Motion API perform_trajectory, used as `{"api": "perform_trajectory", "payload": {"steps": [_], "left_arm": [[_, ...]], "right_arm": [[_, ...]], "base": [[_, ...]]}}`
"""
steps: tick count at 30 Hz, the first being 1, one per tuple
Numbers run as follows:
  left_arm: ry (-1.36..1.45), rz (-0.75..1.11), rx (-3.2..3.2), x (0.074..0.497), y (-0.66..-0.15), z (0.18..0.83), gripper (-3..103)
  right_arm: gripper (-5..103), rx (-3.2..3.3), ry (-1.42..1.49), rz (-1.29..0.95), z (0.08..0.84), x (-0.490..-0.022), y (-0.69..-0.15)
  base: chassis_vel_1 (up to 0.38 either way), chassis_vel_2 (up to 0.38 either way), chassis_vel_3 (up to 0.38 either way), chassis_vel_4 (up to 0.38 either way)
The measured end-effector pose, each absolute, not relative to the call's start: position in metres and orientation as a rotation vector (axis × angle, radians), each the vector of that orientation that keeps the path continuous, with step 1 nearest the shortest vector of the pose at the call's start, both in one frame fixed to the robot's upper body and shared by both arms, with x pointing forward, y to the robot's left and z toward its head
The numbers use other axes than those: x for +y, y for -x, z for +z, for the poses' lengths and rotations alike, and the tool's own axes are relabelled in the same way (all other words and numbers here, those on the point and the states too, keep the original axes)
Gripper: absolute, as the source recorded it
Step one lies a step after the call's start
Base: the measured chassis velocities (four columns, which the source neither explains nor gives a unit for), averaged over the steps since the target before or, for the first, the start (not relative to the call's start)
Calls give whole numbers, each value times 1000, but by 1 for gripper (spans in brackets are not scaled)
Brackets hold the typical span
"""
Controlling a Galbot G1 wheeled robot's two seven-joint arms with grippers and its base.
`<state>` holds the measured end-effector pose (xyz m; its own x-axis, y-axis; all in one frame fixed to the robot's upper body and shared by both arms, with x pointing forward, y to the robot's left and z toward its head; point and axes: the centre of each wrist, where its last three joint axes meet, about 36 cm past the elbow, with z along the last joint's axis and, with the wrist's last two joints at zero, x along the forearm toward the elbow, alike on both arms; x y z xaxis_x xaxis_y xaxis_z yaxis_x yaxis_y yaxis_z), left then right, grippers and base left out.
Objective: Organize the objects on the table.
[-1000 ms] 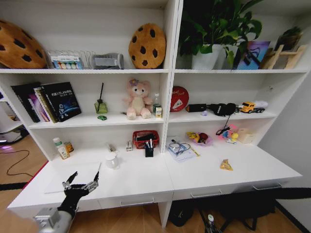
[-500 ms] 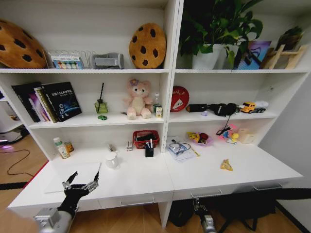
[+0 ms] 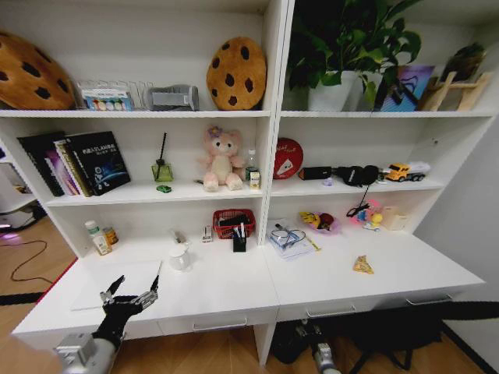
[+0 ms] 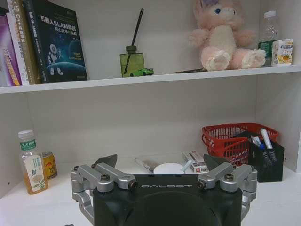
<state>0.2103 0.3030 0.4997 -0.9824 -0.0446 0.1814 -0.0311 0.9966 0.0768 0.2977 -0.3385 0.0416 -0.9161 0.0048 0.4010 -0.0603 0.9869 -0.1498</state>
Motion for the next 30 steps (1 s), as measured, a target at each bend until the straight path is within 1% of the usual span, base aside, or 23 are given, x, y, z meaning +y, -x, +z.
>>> {"api": "perform_trajectory", "payload": {"steps": [1, 2, 4, 5, 7, 8, 9, 10, 12, 13, 15, 16, 17, 18, 19, 21, 22, 25, 26, 28, 30], "left_arm": [[-57, -109, -2955, 303, -210, 500, 100], [-56, -109, -2955, 303, -210, 500, 100], [-57, -109, -2955, 303, -210, 500, 100], [-56, -109, -2955, 303, -210, 500, 100], [-56, -109, -2955, 303, -210, 500, 100], [-57, -109, -2955, 303, -210, 500, 100], [-57, -109, -2955, 303, -210, 500, 100], [-57, -109, -2955, 303, -210, 500, 100], [-56, -109, -2955, 303, -210, 500, 100], [-56, -109, -2955, 303, -210, 500, 100], [-56, -109, -2955, 303, -210, 500, 100], [-56, -109, -2955, 303, -210, 500, 100], [-56, -109, -2955, 303, -210, 500, 100], [-56, -109, -2955, 303, -210, 500, 100], [-56, -109, -2955, 303, -210, 500, 100], [-56, -109, -2955, 303, -210, 500, 100], [-56, -109, -2955, 303, -210, 500, 100], [-56, -109, -2955, 303, -210, 500, 100], [-56, -109, -2955, 303, -210, 500, 100], [-56, -109, -2955, 303, -210, 500, 100], [-56, -109, -2955, 303, -210, 500, 100]], "right_arm": [[69, -2721, -40, 222, 42, -339, -298], [80, -2737, -42, 228, 43, -338, -298], [80, -2743, -45, 232, 43, -338, -296], [90, -2743, -54, 240, 45, -338, -291], [90, -2713, -69, 239, 50, -339, -281], [99, -2650, -68, 229, 56, -342, -255], [99, -2580, -47, 241, 53, -343, -221], [99, -2580, -47, 241, 53, -343, -221], [100, -2464, 18, 277, 50, -352, -156], [100, -2464, 18, 277, 50, -352, -156], [100, -2389, 75, 273, 53, -364, -102], [100, -2389, 75, 273, 53, -364, -102], [100, -2360, 93, 263, 60, -371, -73], [100, -2352, 104, 253, 66, -374, -57], [100, -2352, 104, 253, 66, -374, -57], [100, -2316, 125, 186, 93, -372, -4], [100, -2316, 125, 186, 93, -372, -4], [100, -2303, 144, 120, 120, -355, 21], [100, -2303, 144, 120, 120, -355, 21], [100, -2326, 145, 66, 150, -332, 23], [100, -2339, 147, 44, 165, -324, 23]], "base": [[0, 0, 0, 0], [0, 0, 0, 0], [0, 0, 0, 0], [0, 0, 0, 0], [0, 0, 0, 0], [0, 0, 0, 0], [0, 0, 0, 0], [0, 0, 0, 0], [0, 0, 0, 0], [0, 0, 0, 0], [0, 0, 0, 0], [0, 0, 0, 0], [0, 0, 0, 0], [0, 0, 0, 0], [0, 0, 0, 0], [0, 0, 0, 0], [0, 0, 0, 0], [0, 0, 0, 0], [0, 0, 0, 0], [0, 0, 0, 0], [0, 0, 0, 0]]}}
